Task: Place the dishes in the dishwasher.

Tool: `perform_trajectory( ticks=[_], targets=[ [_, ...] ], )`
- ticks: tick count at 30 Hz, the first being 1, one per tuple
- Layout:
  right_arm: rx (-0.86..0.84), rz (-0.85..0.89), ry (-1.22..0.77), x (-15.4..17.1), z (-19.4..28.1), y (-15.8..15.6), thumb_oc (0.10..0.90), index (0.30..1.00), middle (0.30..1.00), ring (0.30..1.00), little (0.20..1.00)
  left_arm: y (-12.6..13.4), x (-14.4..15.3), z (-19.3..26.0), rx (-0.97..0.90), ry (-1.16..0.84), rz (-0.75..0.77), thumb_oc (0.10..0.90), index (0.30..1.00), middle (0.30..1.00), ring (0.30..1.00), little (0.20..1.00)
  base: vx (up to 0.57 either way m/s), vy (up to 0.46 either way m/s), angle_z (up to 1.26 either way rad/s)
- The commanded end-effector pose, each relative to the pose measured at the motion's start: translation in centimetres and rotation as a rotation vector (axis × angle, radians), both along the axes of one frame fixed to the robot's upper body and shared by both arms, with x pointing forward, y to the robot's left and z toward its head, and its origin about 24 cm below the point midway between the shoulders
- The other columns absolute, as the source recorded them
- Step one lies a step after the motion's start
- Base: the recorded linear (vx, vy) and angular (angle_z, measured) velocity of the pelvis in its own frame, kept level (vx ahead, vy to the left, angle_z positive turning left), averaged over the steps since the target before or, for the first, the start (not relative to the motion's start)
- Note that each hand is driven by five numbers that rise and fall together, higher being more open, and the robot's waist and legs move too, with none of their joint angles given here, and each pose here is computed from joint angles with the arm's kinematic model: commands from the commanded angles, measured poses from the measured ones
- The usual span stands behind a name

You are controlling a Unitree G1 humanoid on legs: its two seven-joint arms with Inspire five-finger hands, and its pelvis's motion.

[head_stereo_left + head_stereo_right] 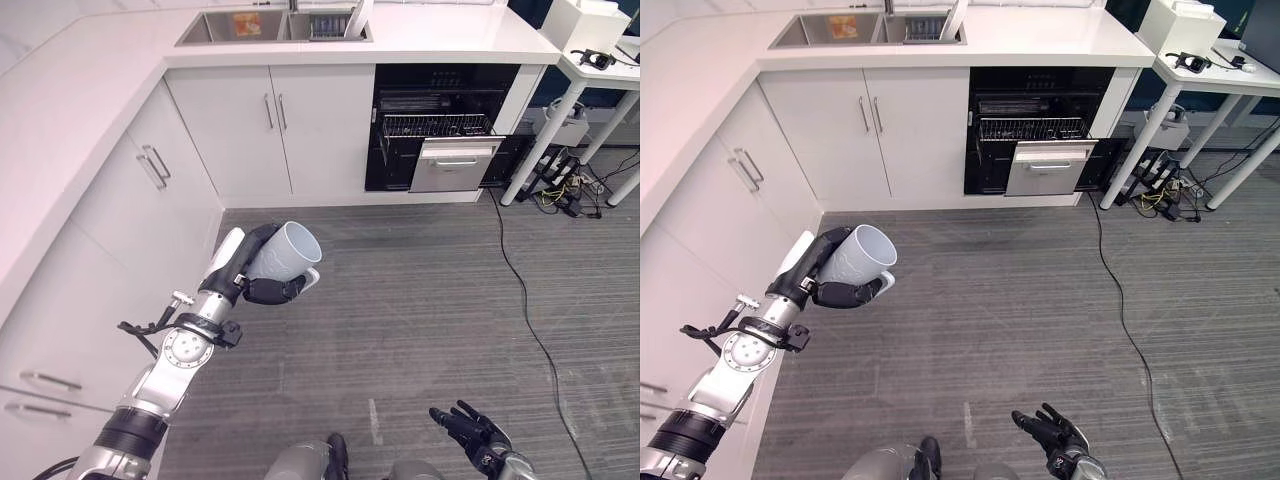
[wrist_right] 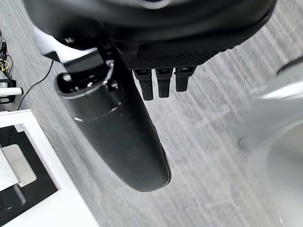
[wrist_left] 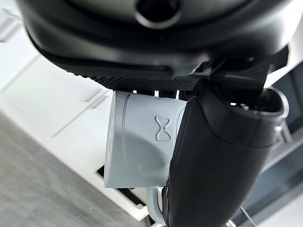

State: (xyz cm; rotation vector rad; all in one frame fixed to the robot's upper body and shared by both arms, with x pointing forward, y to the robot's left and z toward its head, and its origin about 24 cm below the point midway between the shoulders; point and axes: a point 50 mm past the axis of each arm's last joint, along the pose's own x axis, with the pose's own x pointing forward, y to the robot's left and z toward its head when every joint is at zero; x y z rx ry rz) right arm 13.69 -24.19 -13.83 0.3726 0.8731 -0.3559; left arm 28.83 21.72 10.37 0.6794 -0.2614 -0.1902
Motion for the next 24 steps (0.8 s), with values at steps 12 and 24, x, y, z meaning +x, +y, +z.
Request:
perform_trajectory(
  ticks=[12, 24],
  targets=[
    [-0.047, 0.061, -0.081, 1.4, 1.2, -1.7, 0.800, 0.900, 0.900, 0.900, 0.900, -2.6, 0.4, 5.7, -0.017, -0.289, -0.122, 0.400, 0.300, 0.300, 0.300, 0.300, 0.32, -0.339, -0.09],
    [-0.110, 0.141, -0.011, 0.8, 1.3, -3.3, 0.800, 0.900, 0.900, 0.900, 0.900, -3.1, -0.3, 5.2, -0.129, -0.289, -0.066, 0.400, 0.300, 0.300, 0.300, 0.300, 0.41, -0.373, -0.14]
  ],
)
